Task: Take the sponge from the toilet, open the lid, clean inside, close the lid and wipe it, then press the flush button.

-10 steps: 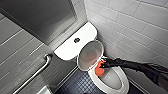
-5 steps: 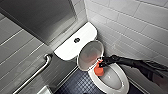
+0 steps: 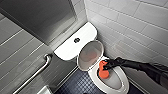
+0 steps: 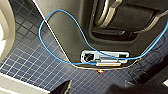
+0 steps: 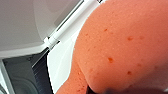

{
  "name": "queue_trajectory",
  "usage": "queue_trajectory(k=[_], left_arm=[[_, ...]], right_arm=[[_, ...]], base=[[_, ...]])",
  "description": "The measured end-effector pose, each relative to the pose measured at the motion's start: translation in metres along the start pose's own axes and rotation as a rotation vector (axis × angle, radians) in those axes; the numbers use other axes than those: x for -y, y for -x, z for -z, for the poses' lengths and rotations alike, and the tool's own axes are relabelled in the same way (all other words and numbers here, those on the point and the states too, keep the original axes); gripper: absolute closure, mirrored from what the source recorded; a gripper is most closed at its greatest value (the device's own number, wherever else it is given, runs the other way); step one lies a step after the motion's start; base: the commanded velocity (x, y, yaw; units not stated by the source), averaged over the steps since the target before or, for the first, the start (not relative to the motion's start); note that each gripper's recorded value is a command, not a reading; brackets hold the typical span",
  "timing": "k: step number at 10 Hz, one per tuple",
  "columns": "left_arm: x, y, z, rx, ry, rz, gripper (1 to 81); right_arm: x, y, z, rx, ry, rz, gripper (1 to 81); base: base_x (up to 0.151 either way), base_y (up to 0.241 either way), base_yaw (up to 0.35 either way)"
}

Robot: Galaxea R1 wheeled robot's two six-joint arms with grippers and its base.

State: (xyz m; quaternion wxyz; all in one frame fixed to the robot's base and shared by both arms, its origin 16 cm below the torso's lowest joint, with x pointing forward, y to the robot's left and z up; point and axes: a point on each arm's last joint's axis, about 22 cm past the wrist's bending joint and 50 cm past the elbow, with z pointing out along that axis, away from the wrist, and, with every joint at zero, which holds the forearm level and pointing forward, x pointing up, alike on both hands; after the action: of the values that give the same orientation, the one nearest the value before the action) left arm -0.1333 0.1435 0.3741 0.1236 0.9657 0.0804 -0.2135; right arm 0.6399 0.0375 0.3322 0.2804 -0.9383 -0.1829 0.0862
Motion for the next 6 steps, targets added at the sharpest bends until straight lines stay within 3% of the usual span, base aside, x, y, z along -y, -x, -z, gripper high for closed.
queue_trajectory(k=[3, 6], left_arm=[[0.0, 0.0, 0.0, 0.0, 0.0, 0.0, 1.0], [0.0, 0.0, 0.0, 0.001, 0.0, 0.0, 1.0]], right_arm=[[-0.018, 0.021, -0.01, -0.003, 0.014, -0.005, 81.1], [-0.119, 0.076, -0.004, -0.015, 0.118, -0.095, 81.1]], base=[[0.0, 0.0, 0.0], [0.0, 0.0, 0.0]])
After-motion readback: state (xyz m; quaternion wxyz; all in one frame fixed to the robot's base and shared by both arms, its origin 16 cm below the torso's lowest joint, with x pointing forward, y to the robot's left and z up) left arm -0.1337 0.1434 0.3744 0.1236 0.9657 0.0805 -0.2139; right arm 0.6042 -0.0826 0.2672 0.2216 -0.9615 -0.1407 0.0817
